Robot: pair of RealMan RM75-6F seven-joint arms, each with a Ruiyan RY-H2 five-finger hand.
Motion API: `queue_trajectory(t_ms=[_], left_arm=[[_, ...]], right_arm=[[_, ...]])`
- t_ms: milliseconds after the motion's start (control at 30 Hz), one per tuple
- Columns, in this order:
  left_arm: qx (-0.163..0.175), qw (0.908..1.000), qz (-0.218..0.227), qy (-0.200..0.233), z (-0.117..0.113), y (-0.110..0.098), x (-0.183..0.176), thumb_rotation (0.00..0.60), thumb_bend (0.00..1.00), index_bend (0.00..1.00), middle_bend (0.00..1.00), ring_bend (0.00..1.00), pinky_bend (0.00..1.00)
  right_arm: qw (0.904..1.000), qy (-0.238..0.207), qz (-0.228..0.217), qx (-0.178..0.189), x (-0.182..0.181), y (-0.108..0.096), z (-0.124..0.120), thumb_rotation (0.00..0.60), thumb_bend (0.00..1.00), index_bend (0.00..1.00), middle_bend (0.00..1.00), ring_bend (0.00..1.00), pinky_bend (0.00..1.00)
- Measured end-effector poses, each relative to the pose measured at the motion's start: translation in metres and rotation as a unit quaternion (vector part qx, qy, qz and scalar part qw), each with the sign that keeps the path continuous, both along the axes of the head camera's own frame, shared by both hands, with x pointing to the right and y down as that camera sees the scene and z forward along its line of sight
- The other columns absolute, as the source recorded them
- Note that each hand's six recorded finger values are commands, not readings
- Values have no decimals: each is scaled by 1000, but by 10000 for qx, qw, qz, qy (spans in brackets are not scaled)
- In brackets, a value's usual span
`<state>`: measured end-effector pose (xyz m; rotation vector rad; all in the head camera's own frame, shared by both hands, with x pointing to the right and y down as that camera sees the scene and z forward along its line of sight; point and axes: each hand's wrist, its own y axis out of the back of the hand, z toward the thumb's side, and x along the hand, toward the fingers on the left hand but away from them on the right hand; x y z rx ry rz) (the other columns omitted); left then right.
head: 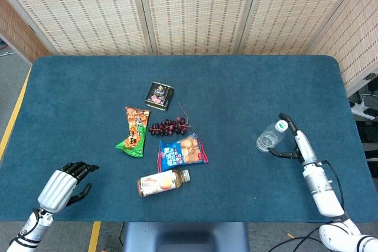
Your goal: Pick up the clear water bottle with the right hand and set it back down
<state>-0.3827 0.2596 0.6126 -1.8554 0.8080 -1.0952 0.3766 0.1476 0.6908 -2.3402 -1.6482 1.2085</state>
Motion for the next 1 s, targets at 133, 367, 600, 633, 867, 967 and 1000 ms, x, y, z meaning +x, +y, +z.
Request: queue_trajectory(t_ms=[133, 367, 600, 633, 867, 967, 1000], left_arm=[[1, 10000, 6, -2, 0, 0, 0, 600, 427, 271, 371, 288, 397], [-4, 10000, 15, -3, 0, 1, 0, 600, 428, 271, 377, 288, 398], [-7, 10000, 25, 8, -1, 1, 1, 600, 427, 271, 383, 288, 397], [-7, 10000, 23, 16, -1, 1, 1, 600, 427, 271, 383, 288, 397], [-15, 10000, 26, 6, 0, 1, 1, 600, 428, 271, 387, 288, 397], [-6, 10000, 31, -9, 0, 1, 0, 600, 427, 271, 389, 288, 397], [-9, 10000, 24, -6, 0, 1, 0, 600, 427, 271, 389, 288, 397]], right_arm=[[9999, -160, 18, 31, -7, -7, 0, 600, 114, 0, 81, 0, 100], [9990, -406, 76, -161, -15, -14, 6, 600, 122, 40, 166, 44, 129], [9993, -295, 196, -150, -10, -19, 15, 600, 236, 373, 418, 298, 357], [9993, -274, 220, -136, -9, -19, 16, 600, 251, 420, 449, 332, 389], [9994, -165, 278, 111, -8, -24, 14, 600, 357, 642, 583, 481, 540], [9992, -167, 201, 309, -10, -25, 7, 600, 378, 662, 593, 493, 550], [9990, -164, 153, 398, -12, -25, 3, 600, 378, 662, 593, 493, 551]])
